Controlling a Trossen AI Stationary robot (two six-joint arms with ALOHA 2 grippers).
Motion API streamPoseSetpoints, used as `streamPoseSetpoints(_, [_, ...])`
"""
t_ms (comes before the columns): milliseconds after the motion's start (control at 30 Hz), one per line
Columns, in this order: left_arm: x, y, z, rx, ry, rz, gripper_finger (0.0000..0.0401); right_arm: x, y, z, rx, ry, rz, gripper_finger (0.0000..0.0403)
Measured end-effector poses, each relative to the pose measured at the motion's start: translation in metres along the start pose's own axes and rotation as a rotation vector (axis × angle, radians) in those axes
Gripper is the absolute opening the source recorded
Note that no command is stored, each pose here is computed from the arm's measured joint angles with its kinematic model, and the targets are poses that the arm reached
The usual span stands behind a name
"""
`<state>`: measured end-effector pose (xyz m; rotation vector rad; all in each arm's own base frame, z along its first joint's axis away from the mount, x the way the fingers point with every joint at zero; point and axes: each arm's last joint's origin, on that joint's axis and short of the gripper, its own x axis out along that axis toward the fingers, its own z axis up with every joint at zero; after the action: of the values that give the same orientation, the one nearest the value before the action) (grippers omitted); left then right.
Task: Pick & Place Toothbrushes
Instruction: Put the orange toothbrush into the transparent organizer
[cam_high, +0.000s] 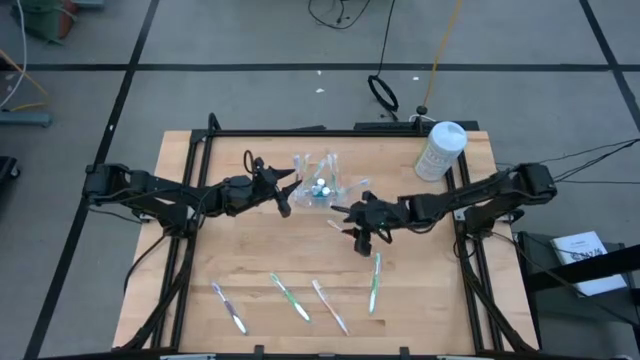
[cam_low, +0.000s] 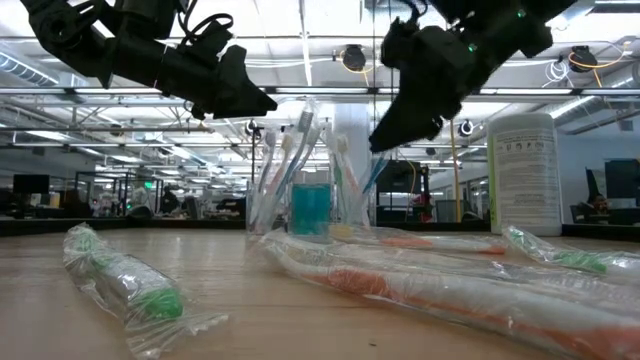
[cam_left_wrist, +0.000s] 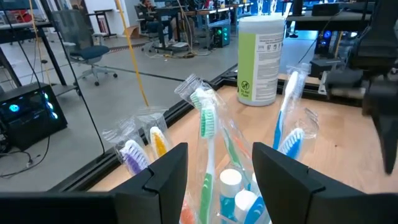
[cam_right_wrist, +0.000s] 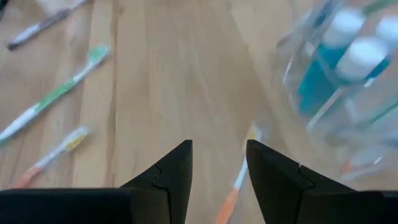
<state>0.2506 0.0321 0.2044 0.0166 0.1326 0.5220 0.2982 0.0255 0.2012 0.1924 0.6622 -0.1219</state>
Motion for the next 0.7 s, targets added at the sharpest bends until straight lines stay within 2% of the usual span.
streamPoseSetpoints(133, [0.000,0.000,0.000,-0.024,0.000,0.000,0.0186,0.014,-0.003,-0.019,0.015,0.077,-0.028,0.0141])
streamPoseSetpoints(267, [0.000,0.000,0.000,-0.026,0.000,0.000,0.0186,0.030,-0.013,-0.033,0.022,0.080,-0.102,0.0141])
streamPoseSetpoints(467, [0.000,0.000,0.000,-0.024,-0.001,0.000,0.0186,0.051,-0.022,-0.040,0.115,0.013,-0.035,0.0141])
streamPoseSetpoints(700, [0.000,0.000,0.000,-0.023,0.000,0.000,0.0186,0.074,-0.028,-0.062,0.080,0.088,-0.054,0.0141])
